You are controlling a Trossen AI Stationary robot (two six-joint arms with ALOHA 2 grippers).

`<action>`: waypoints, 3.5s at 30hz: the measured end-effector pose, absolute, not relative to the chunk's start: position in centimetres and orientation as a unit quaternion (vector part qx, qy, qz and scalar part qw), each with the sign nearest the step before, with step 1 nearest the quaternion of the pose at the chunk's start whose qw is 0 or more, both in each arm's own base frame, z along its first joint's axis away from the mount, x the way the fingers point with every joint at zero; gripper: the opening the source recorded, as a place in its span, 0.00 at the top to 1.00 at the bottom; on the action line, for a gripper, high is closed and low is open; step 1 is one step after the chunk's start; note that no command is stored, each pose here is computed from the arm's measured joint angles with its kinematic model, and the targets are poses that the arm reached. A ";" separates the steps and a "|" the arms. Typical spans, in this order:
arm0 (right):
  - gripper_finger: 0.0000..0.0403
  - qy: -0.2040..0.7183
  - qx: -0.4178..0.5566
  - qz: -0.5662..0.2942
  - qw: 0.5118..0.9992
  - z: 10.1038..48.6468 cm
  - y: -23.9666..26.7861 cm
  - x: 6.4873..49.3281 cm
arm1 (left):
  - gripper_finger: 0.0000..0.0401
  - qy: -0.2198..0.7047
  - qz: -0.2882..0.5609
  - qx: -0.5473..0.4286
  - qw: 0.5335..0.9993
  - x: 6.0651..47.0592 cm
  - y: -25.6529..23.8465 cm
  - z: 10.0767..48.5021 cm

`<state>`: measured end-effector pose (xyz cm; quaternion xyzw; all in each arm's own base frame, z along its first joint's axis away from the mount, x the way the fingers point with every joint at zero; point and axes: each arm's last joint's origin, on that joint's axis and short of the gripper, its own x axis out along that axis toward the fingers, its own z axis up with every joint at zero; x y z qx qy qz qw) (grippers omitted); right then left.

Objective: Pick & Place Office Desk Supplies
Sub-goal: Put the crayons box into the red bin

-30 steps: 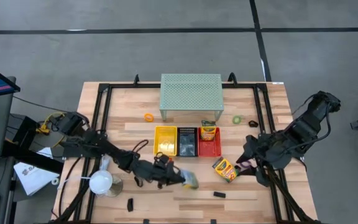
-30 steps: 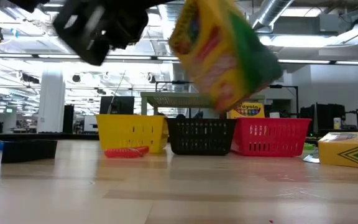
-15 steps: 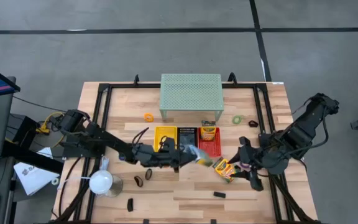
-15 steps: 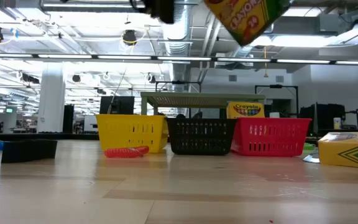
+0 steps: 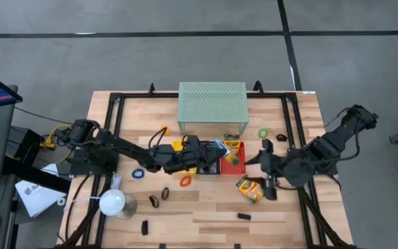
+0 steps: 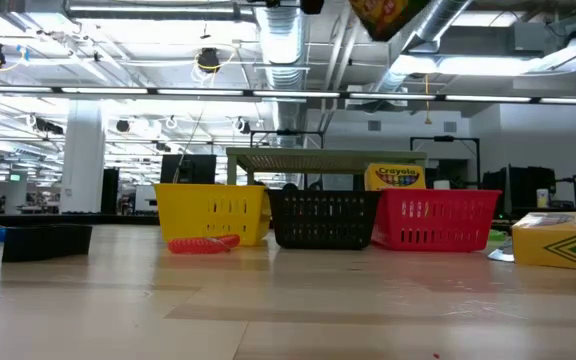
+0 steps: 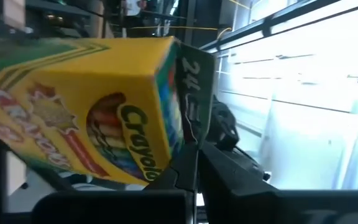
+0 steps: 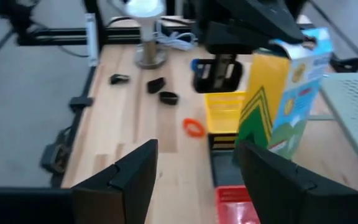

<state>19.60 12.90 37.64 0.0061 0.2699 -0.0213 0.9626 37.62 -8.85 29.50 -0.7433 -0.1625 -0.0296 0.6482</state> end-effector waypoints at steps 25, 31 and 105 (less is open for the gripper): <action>0.33 0.243 -0.030 -0.123 0.962 41.4 7.9 24.3 | 1.00 -0.209 -0.017 -0.718 0.664 35.3 -4.8 34.8; 0.33 0.271 -0.065 -0.167 0.946 41.5 7.8 26.3 | 1.00 -0.214 -0.012 -0.718 0.662 35.3 -4.8 34.8; 0.70 0.259 -0.015 -0.212 0.942 43.8 6.0 23.3 | 0.64 -0.238 -0.137 -0.533 0.800 27.2 -6.5 42.9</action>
